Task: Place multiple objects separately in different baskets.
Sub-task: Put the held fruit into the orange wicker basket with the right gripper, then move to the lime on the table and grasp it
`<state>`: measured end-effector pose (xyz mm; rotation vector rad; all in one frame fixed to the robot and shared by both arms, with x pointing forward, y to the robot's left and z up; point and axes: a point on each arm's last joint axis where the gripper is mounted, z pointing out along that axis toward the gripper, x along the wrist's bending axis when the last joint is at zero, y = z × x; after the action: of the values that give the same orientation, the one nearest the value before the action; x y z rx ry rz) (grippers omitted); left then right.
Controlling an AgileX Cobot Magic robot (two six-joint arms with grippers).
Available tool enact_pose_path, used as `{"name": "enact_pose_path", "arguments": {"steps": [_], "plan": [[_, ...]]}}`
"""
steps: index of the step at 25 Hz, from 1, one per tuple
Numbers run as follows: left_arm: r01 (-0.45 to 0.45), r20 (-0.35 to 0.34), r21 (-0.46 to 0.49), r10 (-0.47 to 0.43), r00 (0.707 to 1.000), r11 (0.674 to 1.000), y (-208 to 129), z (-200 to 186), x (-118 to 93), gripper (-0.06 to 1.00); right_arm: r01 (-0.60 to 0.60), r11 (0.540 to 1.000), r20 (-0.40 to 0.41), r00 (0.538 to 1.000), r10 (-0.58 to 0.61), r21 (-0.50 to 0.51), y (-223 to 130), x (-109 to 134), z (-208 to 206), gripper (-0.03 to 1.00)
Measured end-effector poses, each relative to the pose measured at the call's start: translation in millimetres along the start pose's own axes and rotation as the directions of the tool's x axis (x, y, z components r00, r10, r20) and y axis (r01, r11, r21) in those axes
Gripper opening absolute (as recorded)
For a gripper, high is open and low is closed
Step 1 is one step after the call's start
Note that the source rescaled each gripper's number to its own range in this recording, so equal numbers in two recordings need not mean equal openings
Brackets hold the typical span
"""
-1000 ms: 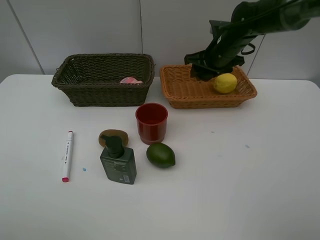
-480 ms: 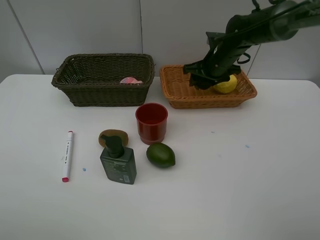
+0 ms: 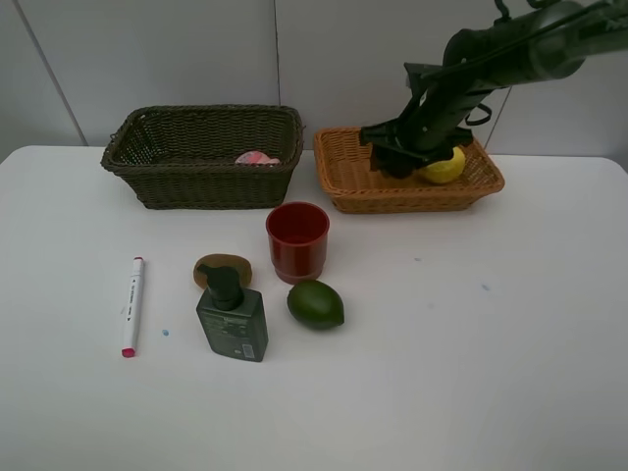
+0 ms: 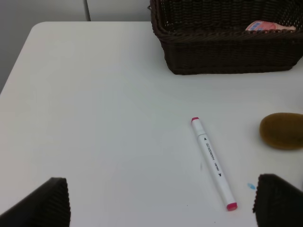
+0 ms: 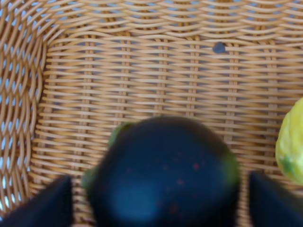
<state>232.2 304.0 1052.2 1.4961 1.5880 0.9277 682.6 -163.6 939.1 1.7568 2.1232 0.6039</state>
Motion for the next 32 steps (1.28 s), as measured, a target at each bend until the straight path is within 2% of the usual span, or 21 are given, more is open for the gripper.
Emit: {"name": "enact_pose_path", "arguments": {"steps": [2, 5, 20, 26, 32], "plan": [[0.000, 0.000, 0.000, 0.000, 1.000, 1.000, 0.0, 0.0, 0.0, 1.00, 0.000, 1.000, 0.000, 1.000, 0.000, 0.000, 0.0, 0.0, 0.0, 0.94], [0.000, 0.000, 0.000, 0.000, 1.000, 1.000, 0.0, 0.0, 0.0, 1.00, 0.000, 1.000, 0.000, 1.000, 0.000, 0.003, -0.3, 0.0, 0.0, 0.98], [0.000, 0.000, 0.000, 0.000, 1.000, 1.000, 0.0, 0.0, 0.0, 1.00, 0.000, 1.000, 0.002, 1.000, 0.000, 0.004, 2.0, -0.3, -9.1, 1.00], [0.000, 0.000, 0.000, 0.000, 1.000, 1.000, 0.0, 0.0, 0.0, 1.00, -0.002, 1.000, 0.007, 1.000, 0.002, 0.009, 7.8, -0.8, -40.6, 1.00], [0.000, 0.000, 0.000, 0.000, 1.000, 1.000, 0.0, 0.0, 0.0, 1.00, 0.027, 0.997, 0.020, 0.999, -0.029, 0.074, 5.9, 7.5, -89.3, 1.00]]}}
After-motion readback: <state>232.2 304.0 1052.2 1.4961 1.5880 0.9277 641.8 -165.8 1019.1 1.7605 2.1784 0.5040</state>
